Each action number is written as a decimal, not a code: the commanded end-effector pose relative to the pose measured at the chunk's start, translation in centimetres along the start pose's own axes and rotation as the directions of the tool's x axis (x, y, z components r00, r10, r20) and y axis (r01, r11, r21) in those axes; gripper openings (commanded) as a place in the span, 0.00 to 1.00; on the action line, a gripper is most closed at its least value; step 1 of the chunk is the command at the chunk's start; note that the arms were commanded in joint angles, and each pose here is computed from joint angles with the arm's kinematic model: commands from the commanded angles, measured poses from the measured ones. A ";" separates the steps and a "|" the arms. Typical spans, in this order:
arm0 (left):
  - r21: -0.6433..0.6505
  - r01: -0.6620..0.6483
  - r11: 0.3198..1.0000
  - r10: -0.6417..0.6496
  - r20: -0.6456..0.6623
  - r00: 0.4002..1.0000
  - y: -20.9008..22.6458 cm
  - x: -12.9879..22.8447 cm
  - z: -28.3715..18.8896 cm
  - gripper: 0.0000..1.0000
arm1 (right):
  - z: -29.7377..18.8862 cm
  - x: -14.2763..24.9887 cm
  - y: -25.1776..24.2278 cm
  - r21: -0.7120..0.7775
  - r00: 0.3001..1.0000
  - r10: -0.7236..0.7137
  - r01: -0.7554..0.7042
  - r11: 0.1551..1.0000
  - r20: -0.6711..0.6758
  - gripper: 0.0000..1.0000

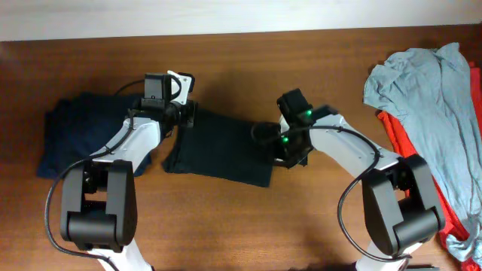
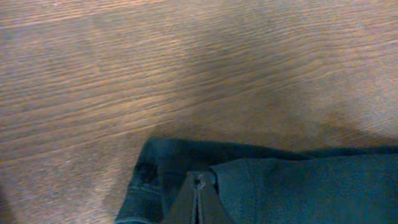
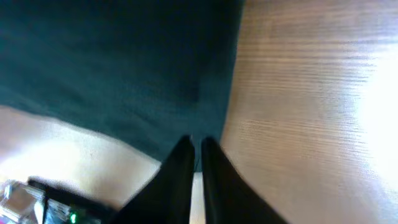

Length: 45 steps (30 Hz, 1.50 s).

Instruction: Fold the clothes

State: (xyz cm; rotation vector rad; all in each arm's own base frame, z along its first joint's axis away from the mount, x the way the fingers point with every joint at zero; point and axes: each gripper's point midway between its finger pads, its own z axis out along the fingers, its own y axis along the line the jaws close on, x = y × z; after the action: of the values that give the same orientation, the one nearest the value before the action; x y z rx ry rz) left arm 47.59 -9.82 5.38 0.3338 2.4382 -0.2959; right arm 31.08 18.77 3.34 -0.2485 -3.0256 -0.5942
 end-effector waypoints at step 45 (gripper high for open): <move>-0.024 0.106 0.994 -0.105 -0.482 0.870 -2.1 10.7 -2.8 0.09 | -1.4 -1.3 0.5 -0.118 0.978 -0.168 0.182 0.976 0.122 0.55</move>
State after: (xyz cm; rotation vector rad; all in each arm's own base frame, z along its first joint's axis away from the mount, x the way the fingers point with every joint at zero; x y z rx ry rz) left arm 37.70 -10.69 2.98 0.3474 2.9111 -0.3855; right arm 32.62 17.65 5.15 -0.0551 -3.1751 -0.7781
